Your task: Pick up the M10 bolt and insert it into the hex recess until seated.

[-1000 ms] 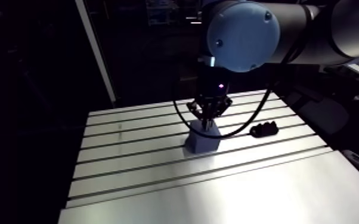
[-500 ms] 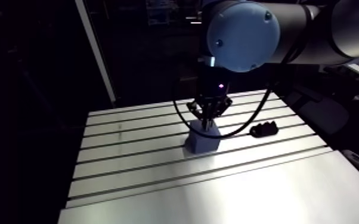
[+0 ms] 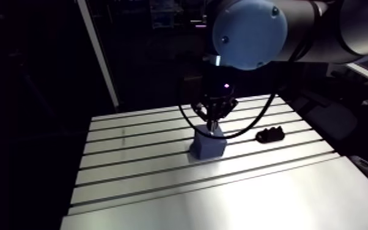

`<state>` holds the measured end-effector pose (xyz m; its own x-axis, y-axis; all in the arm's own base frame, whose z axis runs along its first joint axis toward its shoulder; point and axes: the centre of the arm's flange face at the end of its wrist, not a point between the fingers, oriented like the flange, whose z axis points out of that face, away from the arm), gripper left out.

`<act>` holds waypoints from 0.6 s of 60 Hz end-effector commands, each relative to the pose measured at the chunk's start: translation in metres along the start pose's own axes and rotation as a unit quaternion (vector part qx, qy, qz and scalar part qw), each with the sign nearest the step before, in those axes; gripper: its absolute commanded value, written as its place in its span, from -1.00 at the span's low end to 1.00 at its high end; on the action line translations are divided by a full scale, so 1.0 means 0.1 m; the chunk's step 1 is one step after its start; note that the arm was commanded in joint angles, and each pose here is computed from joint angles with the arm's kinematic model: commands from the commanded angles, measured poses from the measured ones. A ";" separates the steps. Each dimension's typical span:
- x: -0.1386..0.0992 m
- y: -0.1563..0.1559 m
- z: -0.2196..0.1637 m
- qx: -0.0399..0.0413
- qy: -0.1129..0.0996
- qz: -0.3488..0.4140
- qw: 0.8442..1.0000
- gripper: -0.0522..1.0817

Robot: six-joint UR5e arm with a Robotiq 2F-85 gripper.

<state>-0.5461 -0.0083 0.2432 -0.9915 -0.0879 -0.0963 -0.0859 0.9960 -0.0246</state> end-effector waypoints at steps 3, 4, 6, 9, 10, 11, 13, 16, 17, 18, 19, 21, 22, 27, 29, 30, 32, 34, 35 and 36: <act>-0.08 -0.07 -0.31 0.003 -0.011 -0.004 1.000 0.89; -0.08 -0.07 -0.31 0.003 -0.011 -0.004 1.000 0.89; -0.09 -0.08 -0.38 0.002 -0.007 -0.005 1.000 0.86; -0.11 -0.08 -0.48 -0.001 0.000 -0.005 1.000 0.74; -0.11 -0.08 -0.48 -0.001 0.000 -0.005 1.000 0.74; -0.12 -0.08 -0.50 -0.002 0.002 -0.005 1.000 0.72; -0.12 -0.08 -0.51 -0.002 0.003 -0.005 1.000 0.72; -0.13 -0.08 -0.52 -0.002 0.003 -0.005 1.000 0.71; -0.14 -0.08 -0.54 -0.003 0.004 -0.004 1.000 0.67; -0.15 -0.09 -0.55 -0.003 0.003 -0.005 1.000 0.65; -0.17 -0.09 -0.58 -0.004 0.004 -0.005 1.000 0.63; -0.17 -0.09 -0.58 -0.004 0.004 -0.005 1.000 0.63; -0.19 -0.10 -0.64 -0.004 0.007 -0.004 1.000 0.51; -0.27 -0.12 -0.74 -0.006 0.004 -0.004 1.000 -0.66; -0.30 -0.13 -0.78 -0.006 0.003 -0.004 1.000 -0.87; -0.30 -0.13 -0.78 -0.006 0.003 -0.004 1.000 -0.87; -0.32 -0.14 -0.82 -0.007 0.005 -0.004 1.000 -0.90; -0.32 -0.14 -0.85 -0.007 0.006 -0.004 1.000 -0.90; -0.32 -0.13 -0.86 -0.007 0.007 -0.003 1.000 -0.90; -0.32 -0.13 -0.86 -0.007 0.007 -0.003 1.000 -0.90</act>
<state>-0.5294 -0.0162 0.3132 -0.9916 -0.0959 -0.0873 -0.0949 0.9954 -0.0154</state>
